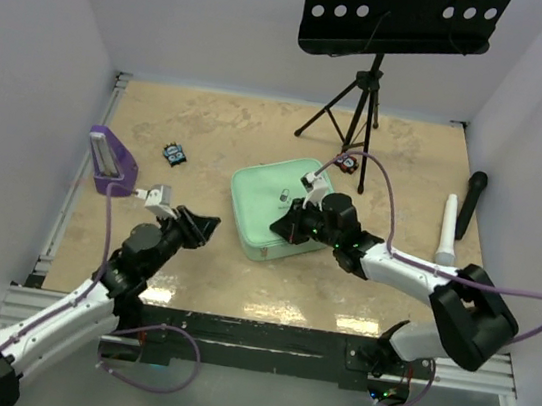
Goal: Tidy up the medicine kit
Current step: Zip the medicine box at the center of the board.
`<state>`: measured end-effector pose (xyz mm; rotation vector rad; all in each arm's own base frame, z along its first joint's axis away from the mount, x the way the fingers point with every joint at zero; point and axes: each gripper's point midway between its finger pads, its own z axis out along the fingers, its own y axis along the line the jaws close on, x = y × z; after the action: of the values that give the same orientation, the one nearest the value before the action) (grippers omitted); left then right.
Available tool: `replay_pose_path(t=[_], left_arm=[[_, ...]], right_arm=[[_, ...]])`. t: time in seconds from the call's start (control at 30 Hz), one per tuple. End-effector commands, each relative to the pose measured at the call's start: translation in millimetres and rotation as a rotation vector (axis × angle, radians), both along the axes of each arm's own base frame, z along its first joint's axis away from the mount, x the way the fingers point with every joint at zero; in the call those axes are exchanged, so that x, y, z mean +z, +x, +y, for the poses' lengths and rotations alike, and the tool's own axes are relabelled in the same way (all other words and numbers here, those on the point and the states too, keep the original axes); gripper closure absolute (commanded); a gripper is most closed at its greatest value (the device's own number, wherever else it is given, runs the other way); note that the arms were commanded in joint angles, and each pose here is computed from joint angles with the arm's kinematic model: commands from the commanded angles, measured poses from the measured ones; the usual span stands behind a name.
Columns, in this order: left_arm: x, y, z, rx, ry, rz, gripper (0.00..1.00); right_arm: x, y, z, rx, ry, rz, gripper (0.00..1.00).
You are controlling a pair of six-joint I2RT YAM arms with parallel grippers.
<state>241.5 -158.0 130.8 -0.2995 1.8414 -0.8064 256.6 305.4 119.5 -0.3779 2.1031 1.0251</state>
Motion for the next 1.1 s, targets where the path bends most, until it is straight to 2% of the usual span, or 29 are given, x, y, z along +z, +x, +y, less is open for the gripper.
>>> replay_pose_path(t=[0.0, 0.2, 0.33, 0.4, 0.63, 0.9, 1.07], left_arm=[[38, -28, -26, -0.209, -0.175, -0.259, 0.56], [29, -41, -71, -0.43, -0.111, -0.195, 0.56], [15, -50, -105, -0.479, 0.006, -0.156, 0.56], [10, -51, -113, -0.469, 0.028, -0.14, 0.56], [1, -60, -109, -0.429, -0.02, -0.118, 0.56], [-27, -62, -130, -0.357, 0.129, -0.06, 0.51], [-27, -61, -124, -0.315, 0.063, -0.072, 0.44]], right_arm=[[15, -1, 22, 0.103, 0.073, -0.049, 1.0], [-10, 4, 22, 0.08, 0.034, 0.009, 1.0], [-26, 7, 15, 0.03, -0.005, 0.036, 1.0], [-35, 6, 12, 0.017, -0.019, 0.049, 1.0], [-51, 5, 2, -0.034, -0.046, 0.085, 1.0], [-54, 10, -3, -0.077, -0.073, 0.083, 1.0], [-54, 8, -3, -0.071, -0.074, 0.088, 1.0]])
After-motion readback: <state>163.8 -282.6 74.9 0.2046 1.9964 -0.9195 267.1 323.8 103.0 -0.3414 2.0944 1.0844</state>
